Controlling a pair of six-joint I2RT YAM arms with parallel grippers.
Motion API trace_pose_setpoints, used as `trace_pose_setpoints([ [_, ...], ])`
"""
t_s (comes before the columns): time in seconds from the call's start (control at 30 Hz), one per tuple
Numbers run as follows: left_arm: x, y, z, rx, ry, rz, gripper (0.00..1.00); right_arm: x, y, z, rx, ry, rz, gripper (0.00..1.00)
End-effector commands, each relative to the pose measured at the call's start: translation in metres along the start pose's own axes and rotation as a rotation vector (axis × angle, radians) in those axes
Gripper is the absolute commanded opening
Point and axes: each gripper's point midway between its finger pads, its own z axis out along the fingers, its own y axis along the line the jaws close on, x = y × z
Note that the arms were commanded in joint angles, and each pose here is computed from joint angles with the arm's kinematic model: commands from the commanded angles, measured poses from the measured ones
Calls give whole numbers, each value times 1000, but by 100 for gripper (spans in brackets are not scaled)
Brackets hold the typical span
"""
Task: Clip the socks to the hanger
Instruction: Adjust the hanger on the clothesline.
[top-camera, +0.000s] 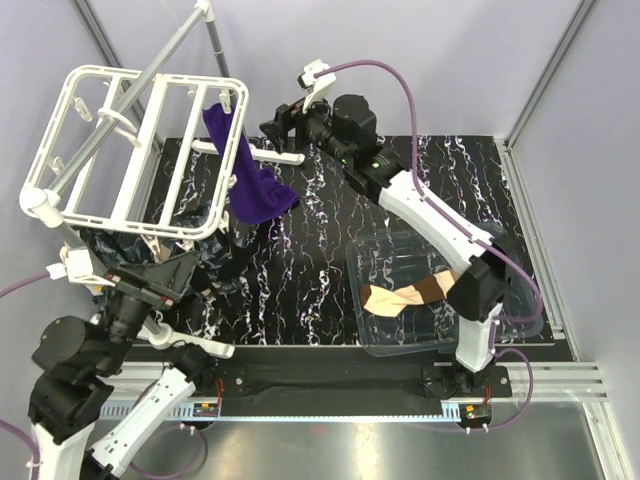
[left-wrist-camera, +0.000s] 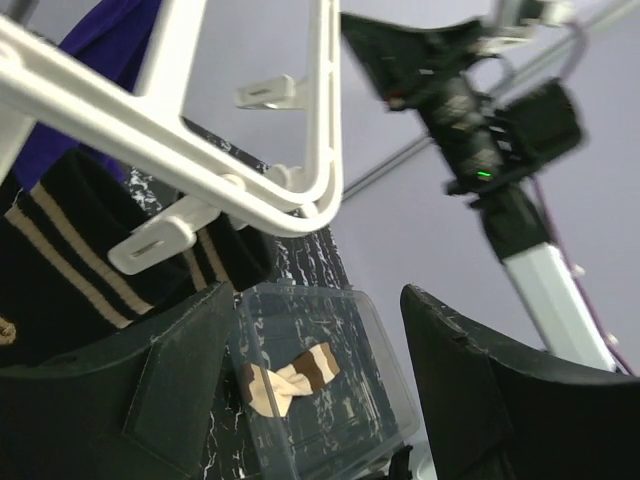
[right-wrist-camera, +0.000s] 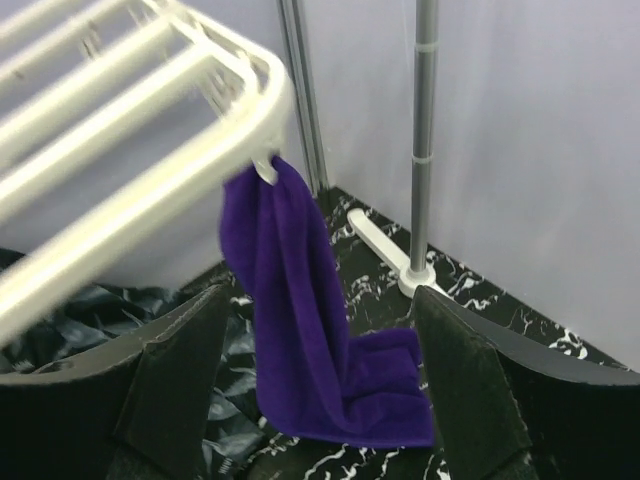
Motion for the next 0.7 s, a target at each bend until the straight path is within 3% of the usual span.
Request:
trace_pose_setpoints([
  [0.0,-14,-30,-15,119,-3,63,73,29,-22,19,-53,6,-41,80],
  [0.1,-24,-50,-20,191,-12,107,73,64,-21,33,-195,50,-41,81],
  [0.17,-33,-63,-25,239,-31,133,73,80,-19,39,-250,54,-42,86],
  [0.27,-42,-72,-26,262,-58,172,73,103,-5,50,-390,16,-85,90],
  [0.47,-52,-72,-21,235,-96,231,73,114,12,67,-544,-14,-11,91],
  [0.67,-54,-68,-20,223,-113,235,73,113,13,89,-562,-63,98,89],
])
